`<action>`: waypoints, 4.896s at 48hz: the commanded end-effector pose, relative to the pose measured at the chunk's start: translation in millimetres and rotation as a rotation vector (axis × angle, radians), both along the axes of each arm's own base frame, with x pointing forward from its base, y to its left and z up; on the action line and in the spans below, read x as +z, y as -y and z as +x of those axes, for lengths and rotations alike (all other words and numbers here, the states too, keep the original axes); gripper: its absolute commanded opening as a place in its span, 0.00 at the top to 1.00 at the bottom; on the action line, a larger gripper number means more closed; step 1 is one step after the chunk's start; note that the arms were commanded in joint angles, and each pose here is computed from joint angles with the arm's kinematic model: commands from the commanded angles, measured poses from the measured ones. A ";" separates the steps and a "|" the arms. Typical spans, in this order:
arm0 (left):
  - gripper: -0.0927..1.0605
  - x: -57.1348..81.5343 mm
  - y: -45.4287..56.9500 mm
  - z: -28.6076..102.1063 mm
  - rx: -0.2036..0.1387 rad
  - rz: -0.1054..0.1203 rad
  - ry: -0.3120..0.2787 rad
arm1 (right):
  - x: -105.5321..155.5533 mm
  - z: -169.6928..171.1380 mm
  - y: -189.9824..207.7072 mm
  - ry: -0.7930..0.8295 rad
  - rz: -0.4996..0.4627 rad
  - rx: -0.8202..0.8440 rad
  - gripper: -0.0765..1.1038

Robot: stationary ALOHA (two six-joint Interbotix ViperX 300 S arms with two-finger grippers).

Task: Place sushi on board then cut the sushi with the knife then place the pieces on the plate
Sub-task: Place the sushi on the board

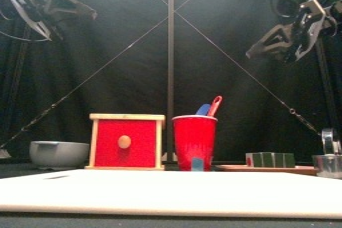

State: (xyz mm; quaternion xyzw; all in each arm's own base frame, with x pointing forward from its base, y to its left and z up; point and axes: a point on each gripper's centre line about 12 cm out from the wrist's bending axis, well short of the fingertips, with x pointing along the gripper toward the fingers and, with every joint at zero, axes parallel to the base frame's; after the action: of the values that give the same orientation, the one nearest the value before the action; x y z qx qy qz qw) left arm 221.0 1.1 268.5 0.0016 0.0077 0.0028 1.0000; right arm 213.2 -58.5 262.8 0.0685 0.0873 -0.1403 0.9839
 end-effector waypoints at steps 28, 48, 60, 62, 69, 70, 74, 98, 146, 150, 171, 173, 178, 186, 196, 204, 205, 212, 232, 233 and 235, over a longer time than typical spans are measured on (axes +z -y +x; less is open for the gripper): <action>0.94 -21.7 -0.6 16.1 -0.001 0.012 -0.094 | -32.0 11.0 56.8 -0.543 -0.055 -0.113 0.34; 0.94 -23.3 -5.1 15.8 0.019 0.008 -0.098 | -63.5 7.3 69.2 -0.756 -0.048 -0.091 0.17; 0.94 -22.7 -5.5 15.6 0.021 0.002 -0.095 | -80.6 14.1 87.0 -0.840 -0.038 -0.067 0.17; 0.94 -23.1 -5.5 15.8 0.021 0.002 -0.097 | -84.3 15.4 89.7 -0.855 -0.028 -0.058 0.17; 0.94 -22.5 -5.7 16.0 0.023 -0.002 -0.095 | -94.7 17.9 93.1 -0.908 0.009 -0.008 0.17; 0.94 -23.3 -6.1 15.7 0.025 -0.002 -0.098 | -96.7 17.7 93.0 -0.915 0.014 0.001 0.17; 0.94 -23.1 -5.8 15.8 0.024 -0.003 -0.097 | -102.1 17.2 96.4 -0.924 0.030 0.024 0.17; 0.94 -22.9 -5.8 15.6 0.024 -0.005 -0.097 | -122.7 9.7 109.8 -0.940 0.063 0.042 0.17; 0.94 -25.0 -6.2 15.0 0.029 -0.018 -0.102 | -137.1 18.1 99.4 -0.954 0.109 0.069 0.41; 0.94 -24.5 -6.7 14.9 0.033 -0.027 -0.099 | -130.8 16.2 96.6 -0.953 0.134 0.075 0.40; 0.94 -25.1 -6.9 15.0 0.036 -0.030 -0.102 | -72.7 8.3 67.7 -0.766 0.211 0.024 0.39; 0.94 -24.5 -7.0 14.9 0.036 -0.031 -0.099 | -70.9 8.9 61.2 -0.760 0.230 0.029 0.39; 0.94 -24.9 -7.3 15.0 0.037 -0.027 -0.101 | -67.1 12.1 47.3 -0.736 0.292 0.020 0.40; 0.94 -24.5 -6.9 14.9 0.036 -0.028 -0.099 | -61.8 23.6 28.1 -0.663 0.411 -0.032 0.40; 0.94 -25.1 -6.9 15.0 0.036 -0.030 -0.102 | -59.7 40.0 0.4 -0.584 0.505 -0.060 0.40; 0.94 -25.1 -5.4 14.7 0.029 -0.025 -0.101 | -66.6 46.1 -19.6 -0.538 0.617 -0.108 0.40; 0.94 -24.5 -5.4 14.9 0.029 -0.024 -0.099 | -67.3 46.7 -21.6 -0.531 0.629 -0.114 0.40; 0.94 -24.7 -5.0 14.9 0.026 -0.022 -0.101 | -72.7 53.9 -32.5 -0.493 0.718 -0.164 0.40; 0.94 -26.6 -4.6 14.4 0.024 -0.021 -0.110 | -76.6 104.7 -62.7 -0.499 0.837 -0.282 0.40; 0.94 -27.0 -4.6 14.5 0.024 -0.021 -0.112 | -76.9 106.9 -64.1 -0.502 0.842 -0.290 0.40; 0.94 -28.1 -5.0 14.0 0.026 -0.022 -0.115 | -78.2 111.1 -67.6 -0.510 0.853 -0.308 0.40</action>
State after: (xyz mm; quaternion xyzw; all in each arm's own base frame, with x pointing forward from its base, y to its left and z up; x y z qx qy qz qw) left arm 233.1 6.1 236.1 -0.0111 0.0719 0.0162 0.9972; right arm 311.7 3.0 172.0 0.4323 0.3745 -0.2513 0.7808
